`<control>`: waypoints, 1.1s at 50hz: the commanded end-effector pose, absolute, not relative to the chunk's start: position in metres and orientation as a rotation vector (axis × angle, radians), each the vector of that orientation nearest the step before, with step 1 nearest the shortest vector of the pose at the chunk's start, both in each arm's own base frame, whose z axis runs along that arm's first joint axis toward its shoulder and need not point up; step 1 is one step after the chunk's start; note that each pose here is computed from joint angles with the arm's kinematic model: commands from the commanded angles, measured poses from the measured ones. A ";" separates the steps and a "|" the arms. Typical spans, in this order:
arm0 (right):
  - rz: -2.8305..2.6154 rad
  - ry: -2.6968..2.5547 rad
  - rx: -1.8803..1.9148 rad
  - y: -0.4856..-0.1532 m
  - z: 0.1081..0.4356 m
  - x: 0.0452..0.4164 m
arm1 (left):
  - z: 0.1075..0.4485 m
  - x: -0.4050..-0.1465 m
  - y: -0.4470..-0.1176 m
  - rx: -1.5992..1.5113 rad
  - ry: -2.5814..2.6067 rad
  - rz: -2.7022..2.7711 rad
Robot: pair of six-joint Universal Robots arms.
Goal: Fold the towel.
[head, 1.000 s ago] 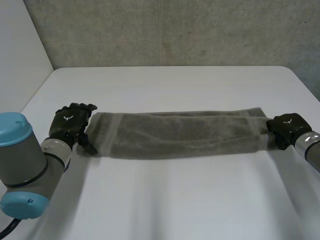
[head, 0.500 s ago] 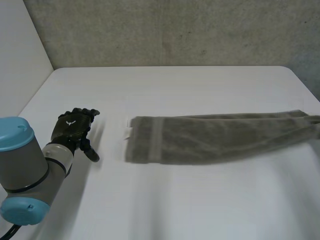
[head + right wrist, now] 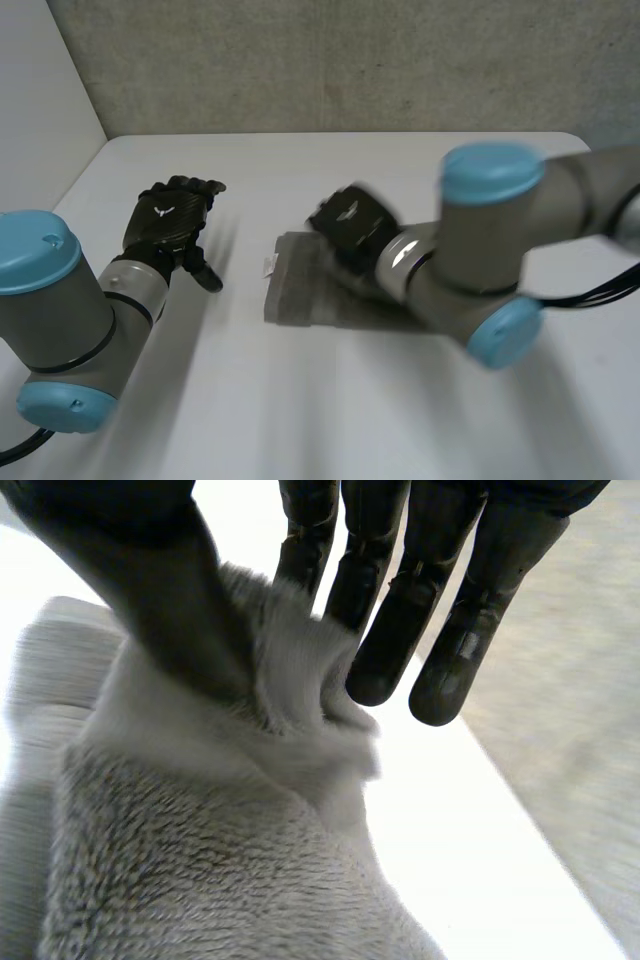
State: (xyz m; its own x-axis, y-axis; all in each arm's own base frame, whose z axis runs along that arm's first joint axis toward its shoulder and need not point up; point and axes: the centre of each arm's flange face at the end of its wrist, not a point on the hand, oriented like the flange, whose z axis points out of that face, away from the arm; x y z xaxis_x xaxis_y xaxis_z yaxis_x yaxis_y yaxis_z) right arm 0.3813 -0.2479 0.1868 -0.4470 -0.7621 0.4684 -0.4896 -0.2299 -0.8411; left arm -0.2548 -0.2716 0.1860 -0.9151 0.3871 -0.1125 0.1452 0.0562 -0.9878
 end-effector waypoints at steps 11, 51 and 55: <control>-1.827 2.035 -1.157 -0.269 0.201 0.308 | 0.189 -0.291 -0.258 -0.646 -2.039 1.936; -1.675 2.303 -1.033 -0.281 0.117 0.197 | 0.162 -0.314 -0.223 -0.738 -2.043 1.792; -1.681 2.305 -1.029 -0.282 0.116 0.196 | 0.160 -0.313 -0.223 -0.686 -2.052 1.760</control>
State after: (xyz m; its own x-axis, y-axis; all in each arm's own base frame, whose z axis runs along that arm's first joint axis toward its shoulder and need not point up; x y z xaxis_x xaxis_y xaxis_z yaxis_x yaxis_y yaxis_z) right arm 0.1990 -0.2798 0.1165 -0.7578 -0.5836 0.2919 -0.4574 0.1560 -0.8755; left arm -0.3142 -0.2231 0.1621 -0.8128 0.5743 -0.0973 0.1708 0.0752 -0.9824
